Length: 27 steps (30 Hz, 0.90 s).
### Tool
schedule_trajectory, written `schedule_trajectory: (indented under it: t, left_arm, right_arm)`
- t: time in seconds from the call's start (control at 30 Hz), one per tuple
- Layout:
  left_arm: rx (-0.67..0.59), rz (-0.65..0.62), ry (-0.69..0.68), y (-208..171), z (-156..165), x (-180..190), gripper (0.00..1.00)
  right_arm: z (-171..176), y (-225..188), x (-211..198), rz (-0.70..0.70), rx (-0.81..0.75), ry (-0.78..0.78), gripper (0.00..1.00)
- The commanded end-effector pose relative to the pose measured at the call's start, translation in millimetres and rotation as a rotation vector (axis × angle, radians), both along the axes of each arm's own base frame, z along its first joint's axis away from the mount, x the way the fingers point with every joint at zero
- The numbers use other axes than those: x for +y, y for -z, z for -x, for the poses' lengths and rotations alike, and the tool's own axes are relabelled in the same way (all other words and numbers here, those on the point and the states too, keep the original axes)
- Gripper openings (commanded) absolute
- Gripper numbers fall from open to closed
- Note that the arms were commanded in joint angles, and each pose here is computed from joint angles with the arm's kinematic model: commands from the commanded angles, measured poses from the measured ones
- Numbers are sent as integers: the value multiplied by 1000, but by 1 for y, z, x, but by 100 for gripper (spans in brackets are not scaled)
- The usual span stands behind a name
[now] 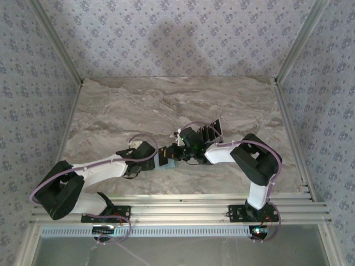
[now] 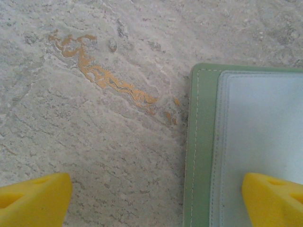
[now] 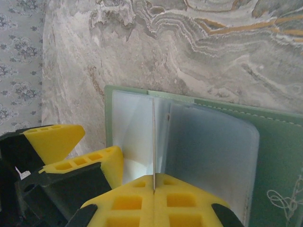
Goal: Put the credit cards into the card holder
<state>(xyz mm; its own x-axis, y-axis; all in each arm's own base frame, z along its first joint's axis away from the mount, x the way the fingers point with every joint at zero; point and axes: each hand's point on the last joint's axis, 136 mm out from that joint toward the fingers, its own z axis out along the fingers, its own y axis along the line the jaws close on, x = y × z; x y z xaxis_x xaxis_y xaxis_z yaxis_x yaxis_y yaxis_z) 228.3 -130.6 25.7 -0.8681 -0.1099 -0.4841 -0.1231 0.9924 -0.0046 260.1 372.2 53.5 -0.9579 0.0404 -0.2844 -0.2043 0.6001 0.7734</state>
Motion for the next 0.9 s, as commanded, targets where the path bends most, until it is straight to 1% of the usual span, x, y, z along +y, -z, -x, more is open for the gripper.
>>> schedule_trajectory:
  t: [0.0, 0.5, 0.87]
  left_arm:
    - [15, -35, -8, 6, 5, 8, 92]
    - [11, -36, -14, 6, 6, 10, 92]
    - [16, -43, -13, 7, 8, 12, 91]
  right_arm:
    - [2, 0, 8, -28, 13, -14, 0]
    - [5, 4, 8, -87, 55, -1, 0]
    - [4, 10, 0, -78, 62, 13, 0]
